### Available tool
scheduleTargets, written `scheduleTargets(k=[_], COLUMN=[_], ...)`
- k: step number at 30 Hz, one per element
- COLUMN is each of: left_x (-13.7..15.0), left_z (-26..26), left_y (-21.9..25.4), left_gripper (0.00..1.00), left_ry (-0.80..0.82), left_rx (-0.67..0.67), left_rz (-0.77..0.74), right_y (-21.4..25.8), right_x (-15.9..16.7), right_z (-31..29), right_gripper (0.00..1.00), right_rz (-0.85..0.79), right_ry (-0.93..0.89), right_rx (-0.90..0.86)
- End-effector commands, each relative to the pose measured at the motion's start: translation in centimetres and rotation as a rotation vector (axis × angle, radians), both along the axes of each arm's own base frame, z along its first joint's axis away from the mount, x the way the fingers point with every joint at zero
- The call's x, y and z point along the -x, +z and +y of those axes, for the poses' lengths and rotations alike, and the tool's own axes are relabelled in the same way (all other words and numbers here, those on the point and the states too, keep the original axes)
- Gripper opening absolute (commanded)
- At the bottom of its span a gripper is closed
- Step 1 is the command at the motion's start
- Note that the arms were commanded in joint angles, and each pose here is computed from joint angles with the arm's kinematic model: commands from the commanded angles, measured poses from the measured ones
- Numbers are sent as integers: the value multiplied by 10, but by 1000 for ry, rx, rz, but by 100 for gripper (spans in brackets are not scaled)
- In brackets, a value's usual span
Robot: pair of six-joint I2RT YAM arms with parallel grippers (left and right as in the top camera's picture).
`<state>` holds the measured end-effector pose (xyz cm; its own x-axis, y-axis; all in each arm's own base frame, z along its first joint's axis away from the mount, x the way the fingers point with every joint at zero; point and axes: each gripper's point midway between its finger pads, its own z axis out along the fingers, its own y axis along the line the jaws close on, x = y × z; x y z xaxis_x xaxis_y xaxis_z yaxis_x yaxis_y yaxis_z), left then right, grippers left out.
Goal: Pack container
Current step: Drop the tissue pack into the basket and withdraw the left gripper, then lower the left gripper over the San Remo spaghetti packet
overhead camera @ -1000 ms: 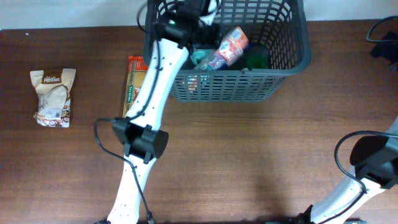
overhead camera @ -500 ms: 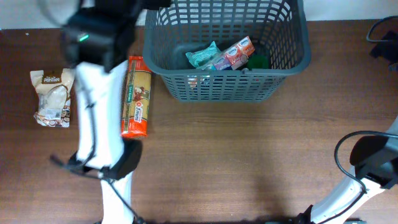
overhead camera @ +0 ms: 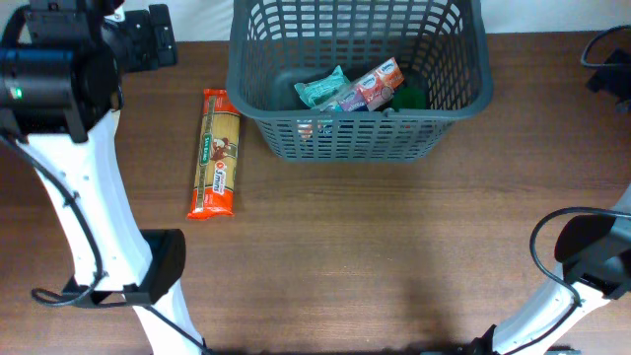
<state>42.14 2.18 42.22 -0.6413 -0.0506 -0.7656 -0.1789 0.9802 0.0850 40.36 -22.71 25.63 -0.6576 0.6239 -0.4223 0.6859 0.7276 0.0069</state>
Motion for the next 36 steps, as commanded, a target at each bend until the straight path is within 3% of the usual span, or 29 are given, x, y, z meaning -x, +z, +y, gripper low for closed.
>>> scheduleTargets(k=[1,10,13,22,31,36], left_x=[-13,-15,-14,-2,11,15], left_z=[-3,-13,-18,-16,-40,-42], left_y=[-36,-172,-208,-287,-345,-362], left_gripper=[99,99,99,99,99,99], left_ry=[-33,-94,-124,-155,-236,-176], left_rx=[100,179,196,301,428,323], left_rz=[111,556,639,780,827,857], right_y=[4,4,4,4,4,4], right_x=[0,0,0,0,0,0], right_z=[3,3,3,3,3,3], right_gripper=[99,99,99,99,99,99], right_rz=[-14,-14,-14,-14,-14,-14], right_ry=[-4,-4,-4,-4,-4,-4], right_rx=[1,1,1,1,1,1])
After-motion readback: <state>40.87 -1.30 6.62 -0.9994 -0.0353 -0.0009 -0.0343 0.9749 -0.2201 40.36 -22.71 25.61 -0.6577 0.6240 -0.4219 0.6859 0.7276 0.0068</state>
